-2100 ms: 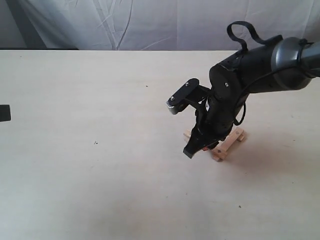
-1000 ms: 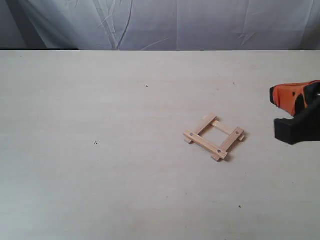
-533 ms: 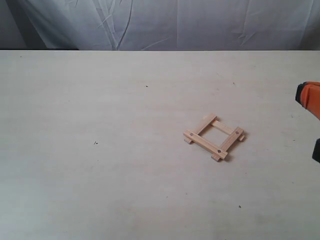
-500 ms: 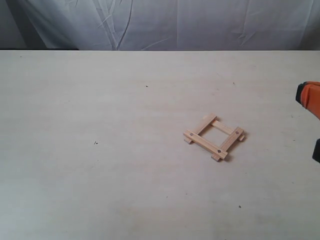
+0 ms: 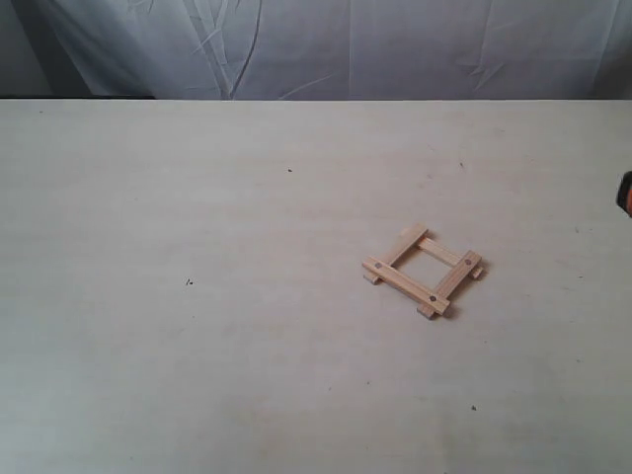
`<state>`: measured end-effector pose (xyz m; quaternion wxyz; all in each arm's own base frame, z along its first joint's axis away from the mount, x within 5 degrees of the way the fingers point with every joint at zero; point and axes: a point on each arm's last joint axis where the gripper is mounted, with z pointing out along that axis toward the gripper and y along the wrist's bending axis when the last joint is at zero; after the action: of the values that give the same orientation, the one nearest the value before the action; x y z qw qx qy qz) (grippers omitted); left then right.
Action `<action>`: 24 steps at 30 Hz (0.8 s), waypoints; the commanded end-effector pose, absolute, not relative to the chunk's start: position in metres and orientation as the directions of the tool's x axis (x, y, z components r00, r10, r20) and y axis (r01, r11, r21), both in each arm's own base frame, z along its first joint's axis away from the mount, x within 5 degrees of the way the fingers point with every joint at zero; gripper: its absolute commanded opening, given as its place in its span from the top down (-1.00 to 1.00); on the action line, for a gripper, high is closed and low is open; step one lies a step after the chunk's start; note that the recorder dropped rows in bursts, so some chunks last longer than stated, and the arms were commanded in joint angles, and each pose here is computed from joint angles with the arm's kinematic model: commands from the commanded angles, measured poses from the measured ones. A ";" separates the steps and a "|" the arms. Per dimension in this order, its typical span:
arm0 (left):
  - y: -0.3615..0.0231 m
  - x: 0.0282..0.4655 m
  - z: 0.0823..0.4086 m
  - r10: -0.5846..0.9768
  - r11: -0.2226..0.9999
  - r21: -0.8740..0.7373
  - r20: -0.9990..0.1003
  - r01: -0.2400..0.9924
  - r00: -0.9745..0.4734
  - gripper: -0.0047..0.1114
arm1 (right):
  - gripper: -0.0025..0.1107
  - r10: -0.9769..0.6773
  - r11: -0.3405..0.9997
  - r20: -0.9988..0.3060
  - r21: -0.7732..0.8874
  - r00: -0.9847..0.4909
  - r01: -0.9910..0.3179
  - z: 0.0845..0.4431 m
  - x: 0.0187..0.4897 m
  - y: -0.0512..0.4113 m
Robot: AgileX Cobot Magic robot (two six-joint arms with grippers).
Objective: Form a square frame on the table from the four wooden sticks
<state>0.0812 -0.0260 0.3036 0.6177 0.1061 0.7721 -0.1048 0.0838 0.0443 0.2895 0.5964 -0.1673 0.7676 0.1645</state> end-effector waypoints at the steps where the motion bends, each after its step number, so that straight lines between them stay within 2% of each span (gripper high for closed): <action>1: -0.026 0.080 0.303 0.034 0.953 -0.031 -0.978 0.301 -0.208 0.92 | 0.97 -0.028 0.939 -0.974 0.052 -0.227 -0.339 0.274 0.080 0.030; 13: -0.026 0.080 0.303 0.031 0.954 -0.032 -0.979 0.299 -0.201 0.92 | 0.97 0.014 0.998 -0.994 0.022 -0.111 -0.066 0.234 0.055 0.002; 20: -0.026 0.080 0.303 0.033 0.954 -0.030 -0.979 0.300 -0.201 0.92 | 0.97 -0.050 0.998 -0.997 -0.048 -0.066 -0.037 0.234 0.050 0.000; 24: -0.026 0.080 0.303 0.033 0.954 -0.030 -0.979 0.300 -0.201 0.92 | 0.97 -0.046 0.998 -0.995 -0.043 -0.091 -0.040 0.220 0.051 0.001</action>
<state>0.0812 -0.0260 0.3036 0.6177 0.1061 0.7721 -0.1048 0.0502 0.0004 0.2292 0.6776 -0.0276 0.7349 0.0000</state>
